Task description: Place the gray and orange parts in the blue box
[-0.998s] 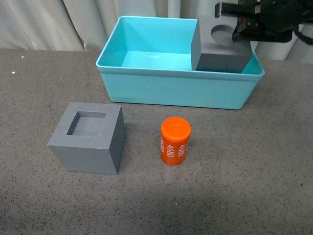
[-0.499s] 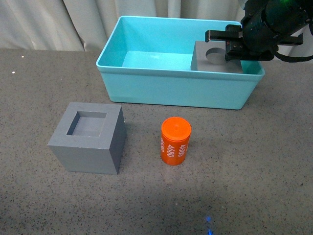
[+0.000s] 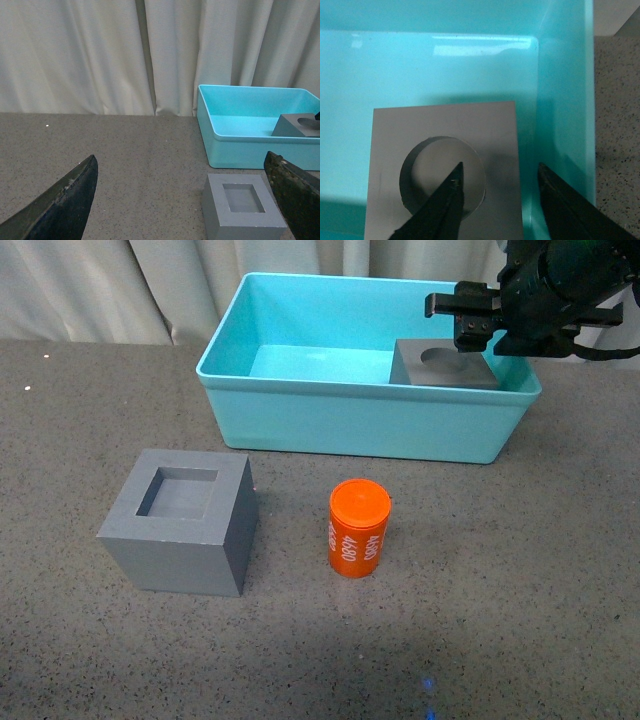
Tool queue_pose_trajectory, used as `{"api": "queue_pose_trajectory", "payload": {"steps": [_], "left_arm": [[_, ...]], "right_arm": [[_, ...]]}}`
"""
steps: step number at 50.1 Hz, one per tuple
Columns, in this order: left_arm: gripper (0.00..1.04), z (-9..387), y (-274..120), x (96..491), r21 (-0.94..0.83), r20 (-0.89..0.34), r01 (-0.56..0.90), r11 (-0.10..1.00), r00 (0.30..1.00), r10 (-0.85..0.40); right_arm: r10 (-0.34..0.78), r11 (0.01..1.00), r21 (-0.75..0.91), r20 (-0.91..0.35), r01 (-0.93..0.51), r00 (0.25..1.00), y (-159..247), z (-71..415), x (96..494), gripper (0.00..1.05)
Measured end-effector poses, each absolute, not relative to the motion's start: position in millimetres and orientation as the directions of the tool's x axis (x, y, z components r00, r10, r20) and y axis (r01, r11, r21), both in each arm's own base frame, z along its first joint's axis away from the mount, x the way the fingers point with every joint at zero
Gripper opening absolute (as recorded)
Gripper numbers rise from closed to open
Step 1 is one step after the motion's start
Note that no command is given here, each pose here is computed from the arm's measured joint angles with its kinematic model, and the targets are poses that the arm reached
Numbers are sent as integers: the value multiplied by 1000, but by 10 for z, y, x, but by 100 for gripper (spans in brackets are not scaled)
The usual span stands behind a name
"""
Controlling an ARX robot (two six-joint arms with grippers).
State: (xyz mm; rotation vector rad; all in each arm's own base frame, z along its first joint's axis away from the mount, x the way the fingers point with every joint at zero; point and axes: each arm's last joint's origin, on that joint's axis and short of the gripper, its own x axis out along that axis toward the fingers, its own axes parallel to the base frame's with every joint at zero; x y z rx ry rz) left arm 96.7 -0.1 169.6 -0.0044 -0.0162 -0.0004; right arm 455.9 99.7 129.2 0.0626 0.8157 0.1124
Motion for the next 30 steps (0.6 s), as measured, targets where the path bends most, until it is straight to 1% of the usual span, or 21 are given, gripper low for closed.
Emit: {"api": "queue_pose_trajectory", "payload": {"steps": [2,7,9,15,20,21,24,28,30], "left_arm": [[98,1696,-1,967,-5,16,0,1000,1000,0],[98,1696,-1,967,-4,16,0,1000,1000,0],[98,1696,-1,967,-5,16,0,1000,1000,0],[98,1696,-1,967,-4,16,0,1000,1000,0],[98,1696,-1,967,-5,16,0,1000,1000,0],[98,1696,-1,967,-5,16,0,1000,1000,0],[98,1696,-1,967,-5,16,0,1000,1000,0],[98,1696,-1,967,-5,16,0,1000,1000,0],[98,1696,-1,967,-5,16,0,1000,1000,0]], "right_arm": [[127,992,102,-715,-77,687,993,1308,4547,48],[152,988,117,-675,-99,722,979,1387,4454,63],[155,988,116,-661,-104,735,973,1416,4426,66],[163,987,102,-570,-128,805,940,1625,4261,82],[154,988,65,-466,-140,871,894,1861,4064,96],[150,989,59,-441,-138,885,879,1915,4008,97],[134,991,24,-349,-134,927,823,2097,3764,94],[100,994,-16,-306,-110,947,750,2158,3475,95],[65,995,-51,-281,-82,957,705,2146,3324,95]]}}
